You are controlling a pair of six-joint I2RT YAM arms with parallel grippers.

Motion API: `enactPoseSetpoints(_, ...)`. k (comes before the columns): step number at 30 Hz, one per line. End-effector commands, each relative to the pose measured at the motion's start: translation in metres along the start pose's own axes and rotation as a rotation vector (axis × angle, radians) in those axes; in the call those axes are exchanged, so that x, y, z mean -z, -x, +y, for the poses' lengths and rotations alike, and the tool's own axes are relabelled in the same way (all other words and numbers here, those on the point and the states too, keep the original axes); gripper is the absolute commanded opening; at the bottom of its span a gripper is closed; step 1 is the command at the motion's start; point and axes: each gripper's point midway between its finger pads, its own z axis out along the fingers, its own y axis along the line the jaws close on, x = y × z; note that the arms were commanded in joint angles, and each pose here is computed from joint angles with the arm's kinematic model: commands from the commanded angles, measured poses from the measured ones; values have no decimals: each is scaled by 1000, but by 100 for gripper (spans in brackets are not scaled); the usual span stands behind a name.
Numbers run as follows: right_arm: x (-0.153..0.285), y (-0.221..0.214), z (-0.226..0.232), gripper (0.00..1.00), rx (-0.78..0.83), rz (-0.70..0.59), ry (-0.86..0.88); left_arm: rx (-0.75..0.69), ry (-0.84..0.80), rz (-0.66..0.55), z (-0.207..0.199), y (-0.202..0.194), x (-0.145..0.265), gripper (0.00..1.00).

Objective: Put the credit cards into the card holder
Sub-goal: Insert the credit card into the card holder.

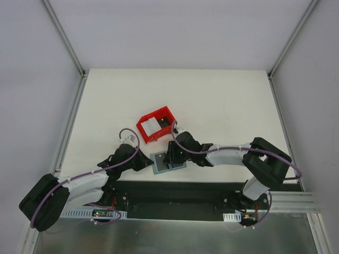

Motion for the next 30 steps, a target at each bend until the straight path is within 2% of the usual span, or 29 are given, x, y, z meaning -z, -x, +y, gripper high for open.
enactPoseSetpoints(1, -2, 0, 27, 33, 19, 29, 85, 6, 33, 12, 10, -3, 0, 0)
enactPoseSetpoints(6, -8, -3, 31, 33, 11, 55, 108, 4, 30, 12, 9, -3, 0, 0)
enactPoseSetpoints(11, -1, 7, 26, 33, 46, 14, 66, 6, 24, 9, 9, -3, 1, 0)
enactPoseSetpoints(14, 11, 12, 13, 39, 110, 2, -36, 5, 16, 5, 7, -2, 2, 0)
enactPoseSetpoints(18, 18, 22, 17, 48, 224, -29, -124, -2, 4, 1, 4, -1, 4, 0)
enactPoseSetpoints(25, 12, 15, 25, 54, 361, -8, -264, -10, -44, -2, -9, 1, 8, 0)
enactPoseSetpoints(30, 11, 12, 24, 57, 385, 5, -301, -20, -93, -20, -21, 6, 12, 0)
